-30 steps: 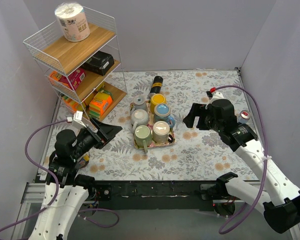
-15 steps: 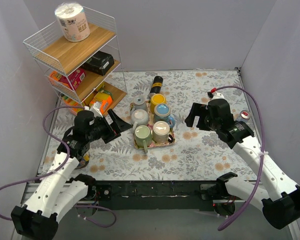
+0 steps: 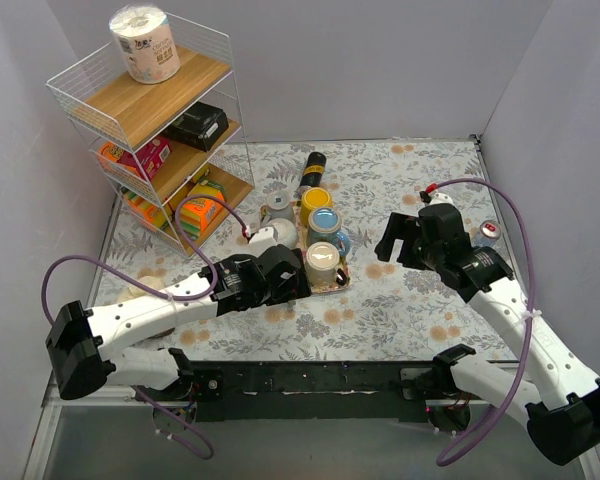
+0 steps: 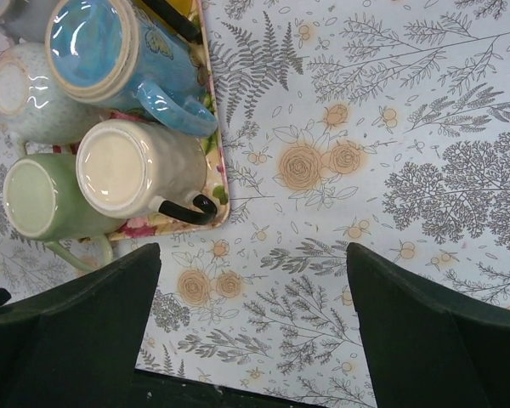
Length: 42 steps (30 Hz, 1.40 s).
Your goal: Turn the mug right side up
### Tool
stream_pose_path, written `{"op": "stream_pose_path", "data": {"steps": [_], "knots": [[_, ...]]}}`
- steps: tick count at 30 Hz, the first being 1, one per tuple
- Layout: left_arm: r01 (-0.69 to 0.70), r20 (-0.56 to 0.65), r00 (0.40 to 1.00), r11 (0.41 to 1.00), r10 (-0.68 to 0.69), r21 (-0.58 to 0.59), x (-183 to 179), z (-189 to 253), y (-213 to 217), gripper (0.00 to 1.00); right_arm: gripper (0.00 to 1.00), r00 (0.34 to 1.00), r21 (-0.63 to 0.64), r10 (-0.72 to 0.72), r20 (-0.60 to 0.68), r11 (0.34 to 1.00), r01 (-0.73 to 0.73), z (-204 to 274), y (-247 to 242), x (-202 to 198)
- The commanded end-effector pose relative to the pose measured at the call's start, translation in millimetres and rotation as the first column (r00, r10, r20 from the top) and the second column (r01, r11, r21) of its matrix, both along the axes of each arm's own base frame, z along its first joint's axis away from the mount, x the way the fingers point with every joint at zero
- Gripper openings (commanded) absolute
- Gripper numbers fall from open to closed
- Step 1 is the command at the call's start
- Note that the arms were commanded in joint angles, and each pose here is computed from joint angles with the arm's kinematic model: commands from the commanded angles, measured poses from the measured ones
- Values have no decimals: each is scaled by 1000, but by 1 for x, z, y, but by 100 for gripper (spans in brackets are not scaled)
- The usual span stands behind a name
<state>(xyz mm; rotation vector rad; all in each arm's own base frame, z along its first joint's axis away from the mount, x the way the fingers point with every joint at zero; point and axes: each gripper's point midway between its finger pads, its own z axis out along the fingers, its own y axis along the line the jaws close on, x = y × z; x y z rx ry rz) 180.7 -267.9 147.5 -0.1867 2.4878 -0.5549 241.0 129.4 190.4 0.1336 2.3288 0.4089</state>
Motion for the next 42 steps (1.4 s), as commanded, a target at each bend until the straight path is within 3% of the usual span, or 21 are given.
{"op": "stream_pose_path", "data": {"steps": [1, 8, 12, 15, 21, 29, 42], "knots": [[-191, 68, 980, 979, 187, 68, 16, -15, 31, 91, 96, 1000, 26, -7, -1, 1000, 7, -2, 0, -6], [-149, 126, 981, 989, 145, 23, 33, -24, 5, 73, 94, 1000, 35, 5, -26, 999, -4, -9, 2, -11], [-141, 114, 985, 988, 133, 67, 38, -39, 1, 68, 92, 999, 28, 2, -48, 1000, -1, -15, 1, -14], [-151, 96, 985, 985, 142, 89, 45, -46, 3, 53, 91, 998, 27, 0, -59, 1000, 1, -18, 0, -17], [-140, 94, 987, 986, 131, 91, 57, -47, 6, 44, 91, 998, 21, -5, -58, 1000, 6, -17, -4, -21], [-92, 68, 994, 991, 85, 101, 61, -56, 1, 41, 91, 999, -9, -18, -48, 1000, 18, -17, -12, -24], [-207, 0, 978, 964, 210, 164, 54, -71, 17, 6, 91, 998, -26, -21, -56, 999, 20, -22, -13, -22]]}}
